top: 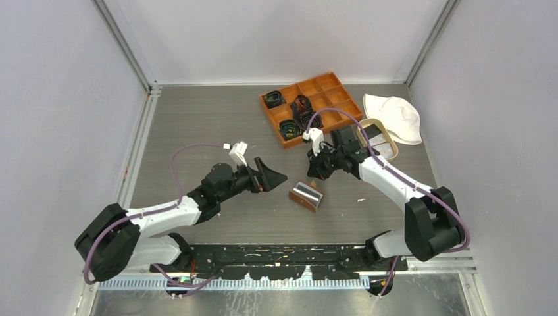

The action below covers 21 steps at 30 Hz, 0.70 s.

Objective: Put the credit cards into the card holder
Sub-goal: Open the card holder at the center of the board.

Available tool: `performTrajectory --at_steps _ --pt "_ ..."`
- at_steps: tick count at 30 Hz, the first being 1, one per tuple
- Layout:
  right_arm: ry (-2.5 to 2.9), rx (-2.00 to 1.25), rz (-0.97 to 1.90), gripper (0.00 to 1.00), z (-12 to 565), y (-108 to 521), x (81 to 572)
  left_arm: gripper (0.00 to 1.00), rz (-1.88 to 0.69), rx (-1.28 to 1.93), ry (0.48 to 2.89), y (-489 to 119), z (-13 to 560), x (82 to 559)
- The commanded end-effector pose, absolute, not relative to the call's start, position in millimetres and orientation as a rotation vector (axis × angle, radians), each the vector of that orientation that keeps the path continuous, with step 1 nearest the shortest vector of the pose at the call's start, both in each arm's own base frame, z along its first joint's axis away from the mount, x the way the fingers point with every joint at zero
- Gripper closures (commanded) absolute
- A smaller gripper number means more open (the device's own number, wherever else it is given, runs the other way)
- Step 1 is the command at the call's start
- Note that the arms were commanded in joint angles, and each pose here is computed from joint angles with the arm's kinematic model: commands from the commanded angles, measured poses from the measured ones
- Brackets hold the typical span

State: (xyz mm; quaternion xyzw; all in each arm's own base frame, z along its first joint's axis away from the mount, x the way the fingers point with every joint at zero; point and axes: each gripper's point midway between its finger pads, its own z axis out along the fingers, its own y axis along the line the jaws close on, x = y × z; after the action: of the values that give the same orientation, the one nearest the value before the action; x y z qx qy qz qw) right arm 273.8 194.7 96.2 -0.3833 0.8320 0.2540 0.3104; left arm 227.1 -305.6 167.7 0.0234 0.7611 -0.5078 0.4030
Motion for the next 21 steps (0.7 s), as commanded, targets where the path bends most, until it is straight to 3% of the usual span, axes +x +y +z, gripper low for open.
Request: performTrajectory --at_steps 1,5,9,11,15,21 --pt "2.079 -0.997 0.71 0.99 127.3 205.3 281.7 0.11 -1.512 -0.152 1.998 -325.2 179.0 218.2" --pt "2.061 -0.995 0.723 0.99 131.1 206.9 280.5 0.12 -1.411 -0.24 2.118 -346.5 160.1 201.4" --pt "2.062 -0.998 0.728 0.99 130.2 207.3 279.7 0.09 -0.811 -0.492 2.325 -316.7 119.4 190.3" --pt "2.063 -0.999 0.732 0.99 129.9 207.6 279.5 0.09 -0.642 -0.543 2.417 -309.3 106.9 182.8" --pt "2.064 -1.001 0.733 0.99 129.3 207.6 278.9 0.13 -0.66 -0.549 2.503 -335.9 88.0 177.3" --pt "2.06 -1.005 0.731 0.99 129.6 207.6 278.7 0.37 -0.68 -0.459 2.5 -365.0 84.9 188.9"
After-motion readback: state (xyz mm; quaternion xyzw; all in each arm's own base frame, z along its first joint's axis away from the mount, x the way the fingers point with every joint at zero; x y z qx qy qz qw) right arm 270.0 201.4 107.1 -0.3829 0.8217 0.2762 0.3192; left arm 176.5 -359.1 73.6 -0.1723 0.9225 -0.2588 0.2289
